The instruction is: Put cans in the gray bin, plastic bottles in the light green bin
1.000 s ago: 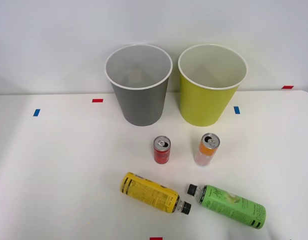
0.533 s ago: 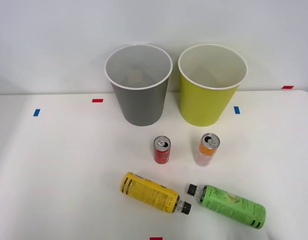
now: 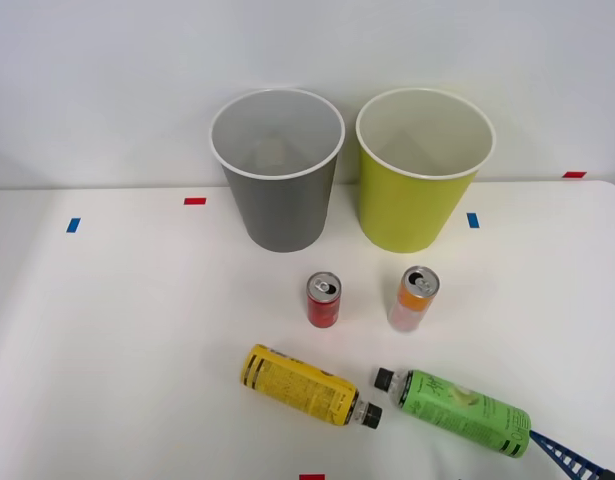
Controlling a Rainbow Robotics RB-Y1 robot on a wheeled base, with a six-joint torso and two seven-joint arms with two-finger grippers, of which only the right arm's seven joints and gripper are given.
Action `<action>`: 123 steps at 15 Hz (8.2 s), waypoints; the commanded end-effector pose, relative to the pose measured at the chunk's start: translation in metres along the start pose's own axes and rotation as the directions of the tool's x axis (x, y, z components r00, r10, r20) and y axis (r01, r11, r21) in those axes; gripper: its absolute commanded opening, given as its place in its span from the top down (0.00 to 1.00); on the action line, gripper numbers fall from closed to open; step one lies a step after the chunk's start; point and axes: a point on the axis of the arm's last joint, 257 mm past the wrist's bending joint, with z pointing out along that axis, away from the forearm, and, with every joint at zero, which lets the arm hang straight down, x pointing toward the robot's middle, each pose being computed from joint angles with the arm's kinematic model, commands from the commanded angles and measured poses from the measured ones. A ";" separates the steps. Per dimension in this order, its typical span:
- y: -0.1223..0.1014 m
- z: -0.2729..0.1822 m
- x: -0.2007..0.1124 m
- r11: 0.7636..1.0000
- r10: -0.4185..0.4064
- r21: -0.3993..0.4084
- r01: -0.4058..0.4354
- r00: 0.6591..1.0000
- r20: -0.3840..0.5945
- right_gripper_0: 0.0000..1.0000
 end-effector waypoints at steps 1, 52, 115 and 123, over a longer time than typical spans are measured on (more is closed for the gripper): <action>0.000 0.004 -0.015 0.994 -0.080 -0.085 0.073 0.993 -0.087 0.00; 0.016 0.097 -0.028 0.864 -0.486 -0.441 0.243 0.631 -0.605 0.00; 0.007 0.109 -0.083 0.890 -0.428 -0.382 0.251 0.747 -0.508 1.00; -0.002 0.137 -0.178 0.953 -0.233 -0.254 0.165 0.935 -0.266 1.00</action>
